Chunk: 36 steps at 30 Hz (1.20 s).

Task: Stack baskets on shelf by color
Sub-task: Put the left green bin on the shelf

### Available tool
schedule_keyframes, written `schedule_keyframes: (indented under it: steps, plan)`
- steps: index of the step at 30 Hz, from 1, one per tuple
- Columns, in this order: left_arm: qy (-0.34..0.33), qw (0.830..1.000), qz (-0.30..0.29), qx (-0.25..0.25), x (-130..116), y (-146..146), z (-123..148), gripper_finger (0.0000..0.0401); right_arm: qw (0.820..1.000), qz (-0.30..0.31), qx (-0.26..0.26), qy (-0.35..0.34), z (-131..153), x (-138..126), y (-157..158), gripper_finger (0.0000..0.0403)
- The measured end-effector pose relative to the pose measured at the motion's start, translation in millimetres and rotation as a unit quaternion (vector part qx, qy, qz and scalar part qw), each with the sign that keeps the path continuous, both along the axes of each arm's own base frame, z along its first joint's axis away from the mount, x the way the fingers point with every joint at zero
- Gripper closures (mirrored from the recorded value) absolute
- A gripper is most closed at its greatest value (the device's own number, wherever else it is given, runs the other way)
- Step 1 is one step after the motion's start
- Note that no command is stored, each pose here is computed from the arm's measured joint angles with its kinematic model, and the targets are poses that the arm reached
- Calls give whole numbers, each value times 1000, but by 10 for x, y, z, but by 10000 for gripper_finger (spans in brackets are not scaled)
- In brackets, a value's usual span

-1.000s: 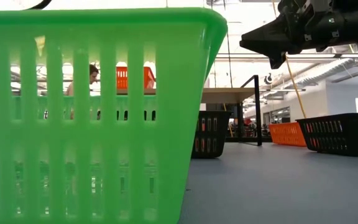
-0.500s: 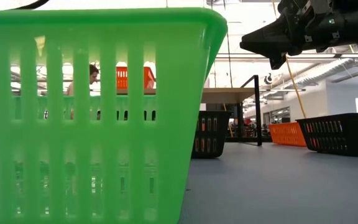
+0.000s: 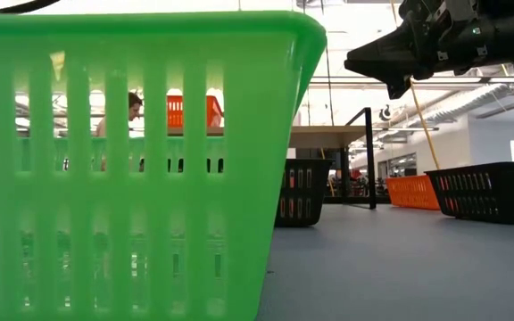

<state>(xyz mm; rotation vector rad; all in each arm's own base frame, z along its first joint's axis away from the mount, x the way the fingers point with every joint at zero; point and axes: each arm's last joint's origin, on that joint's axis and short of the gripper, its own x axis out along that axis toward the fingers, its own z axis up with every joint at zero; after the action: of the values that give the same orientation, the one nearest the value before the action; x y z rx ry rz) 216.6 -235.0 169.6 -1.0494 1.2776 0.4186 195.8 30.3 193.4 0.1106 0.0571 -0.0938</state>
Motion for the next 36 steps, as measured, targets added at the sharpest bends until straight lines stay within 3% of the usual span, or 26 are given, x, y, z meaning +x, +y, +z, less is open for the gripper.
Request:
schedule_keyframes:
  steps: [6,13,19,25,32,34,36]
  plan:
    - [46,997,-52,-16,58,-48,271,395,1000,0,2,5,-10,-1,0,323]
    - [76,991,-106,32,144,17,1003,396,1000,-1,3,11,-22,-1,-2,323]
    - [36,981,-170,89,260,228,1465,396,1000,-1,3,12,-25,-2,-2,323]
    - [-50,972,-207,99,574,550,1772,394,1000,-1,3,10,-20,-1,-2,323]
    - [-164,932,-287,147,794,883,2168,390,1000,-1,3,12,-25,-2,-2,323]
    - [-228,910,-303,170,880,950,2320,389,1000,-2,3,13,-27,-2,-3,323]
    - [-300,876,-323,194,957,997,2493,393,1000,-2,4,9,-19,-1,-4,323]
